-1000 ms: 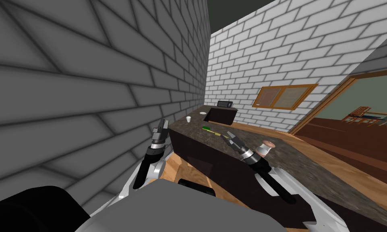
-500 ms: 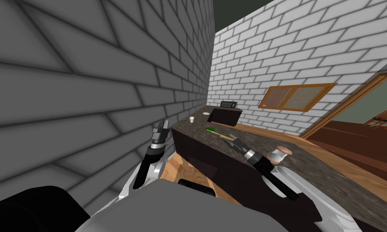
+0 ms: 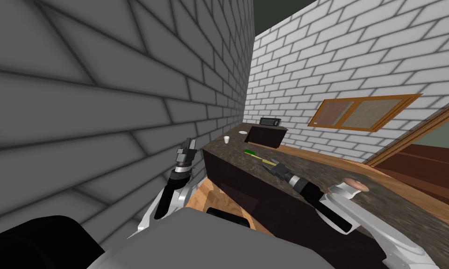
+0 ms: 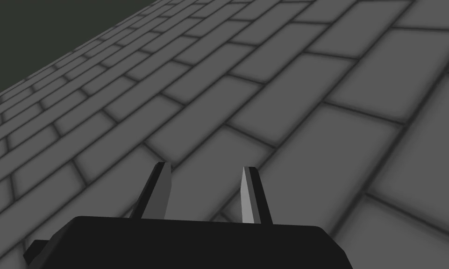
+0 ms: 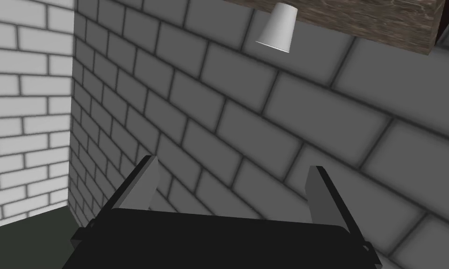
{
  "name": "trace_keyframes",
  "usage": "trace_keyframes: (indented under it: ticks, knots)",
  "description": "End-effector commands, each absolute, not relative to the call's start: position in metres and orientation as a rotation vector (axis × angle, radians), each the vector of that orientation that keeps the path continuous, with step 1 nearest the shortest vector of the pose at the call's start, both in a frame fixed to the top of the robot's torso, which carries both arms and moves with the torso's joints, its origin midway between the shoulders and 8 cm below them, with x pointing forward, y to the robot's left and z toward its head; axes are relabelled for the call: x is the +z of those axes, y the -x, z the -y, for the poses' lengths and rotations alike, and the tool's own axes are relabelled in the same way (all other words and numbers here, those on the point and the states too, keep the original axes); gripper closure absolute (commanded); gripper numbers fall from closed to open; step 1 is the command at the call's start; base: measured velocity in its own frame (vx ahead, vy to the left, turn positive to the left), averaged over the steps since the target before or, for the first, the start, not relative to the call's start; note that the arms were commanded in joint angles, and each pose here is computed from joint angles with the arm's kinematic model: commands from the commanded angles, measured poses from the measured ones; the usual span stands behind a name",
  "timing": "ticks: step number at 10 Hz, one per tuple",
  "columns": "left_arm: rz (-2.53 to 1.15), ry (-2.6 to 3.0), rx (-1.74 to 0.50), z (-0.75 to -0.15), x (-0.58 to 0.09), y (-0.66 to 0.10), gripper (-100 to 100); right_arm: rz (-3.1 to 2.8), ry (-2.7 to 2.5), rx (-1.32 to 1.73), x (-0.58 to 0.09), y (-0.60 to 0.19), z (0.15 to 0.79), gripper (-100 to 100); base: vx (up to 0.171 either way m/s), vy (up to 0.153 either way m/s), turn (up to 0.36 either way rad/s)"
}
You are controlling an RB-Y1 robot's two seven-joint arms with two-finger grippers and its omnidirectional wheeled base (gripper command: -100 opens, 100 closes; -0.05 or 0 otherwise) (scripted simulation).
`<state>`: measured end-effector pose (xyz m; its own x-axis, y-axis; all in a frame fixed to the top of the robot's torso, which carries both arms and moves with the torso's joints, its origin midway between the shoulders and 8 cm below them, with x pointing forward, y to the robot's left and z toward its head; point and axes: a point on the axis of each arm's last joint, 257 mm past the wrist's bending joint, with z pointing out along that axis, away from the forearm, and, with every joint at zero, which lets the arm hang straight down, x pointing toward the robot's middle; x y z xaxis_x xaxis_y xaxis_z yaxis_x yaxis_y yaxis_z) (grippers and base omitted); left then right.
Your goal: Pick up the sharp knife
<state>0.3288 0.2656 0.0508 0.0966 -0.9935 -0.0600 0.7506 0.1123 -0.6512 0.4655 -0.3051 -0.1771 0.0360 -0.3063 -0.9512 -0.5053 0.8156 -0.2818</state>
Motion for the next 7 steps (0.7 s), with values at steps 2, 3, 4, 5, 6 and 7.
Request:
trace_keyframes:
  ticks: [2,3,4,5,6,7]
  knots:
    - [-0.567,0.531,-1.385,-0.266,0.051,-0.329,0,-1.637,0.735,0.036,-0.204,-0.467,0.348,-100,0.051,0.094,0.092]
    - [-0.567,0.531,-1.385,-0.266,0.051,-0.329,0,-1.637,0.739,0.032,-0.203,-0.467,0.349,-100,0.055,0.071,0.038]
    - [-0.567,0.531,-1.385,-0.266,0.051,-0.329,0,-1.683,0.786,-0.057,-0.218,-0.465,0.378,-100,0.065,0.100,0.081]
    - [-0.567,0.531,-1.385,-0.266,0.051,-0.329,0,-1.683,0.786,-0.057,-0.218,-0.465,0.378,-100,0.061,0.103,0.052]
    - [-0.567,0.531,-1.385,-0.266,0.051,-0.329,0,-1.725,0.832,-0.144,-0.230,-0.463,0.407,-100,0.089,0.121,0.110]
    - [-0.567,0.531,-1.385,-0.266,0.051,-0.329,0,-1.728,0.831,-0.146,-0.231,-0.463,0.408,-100,0.072,0.092,0.041]
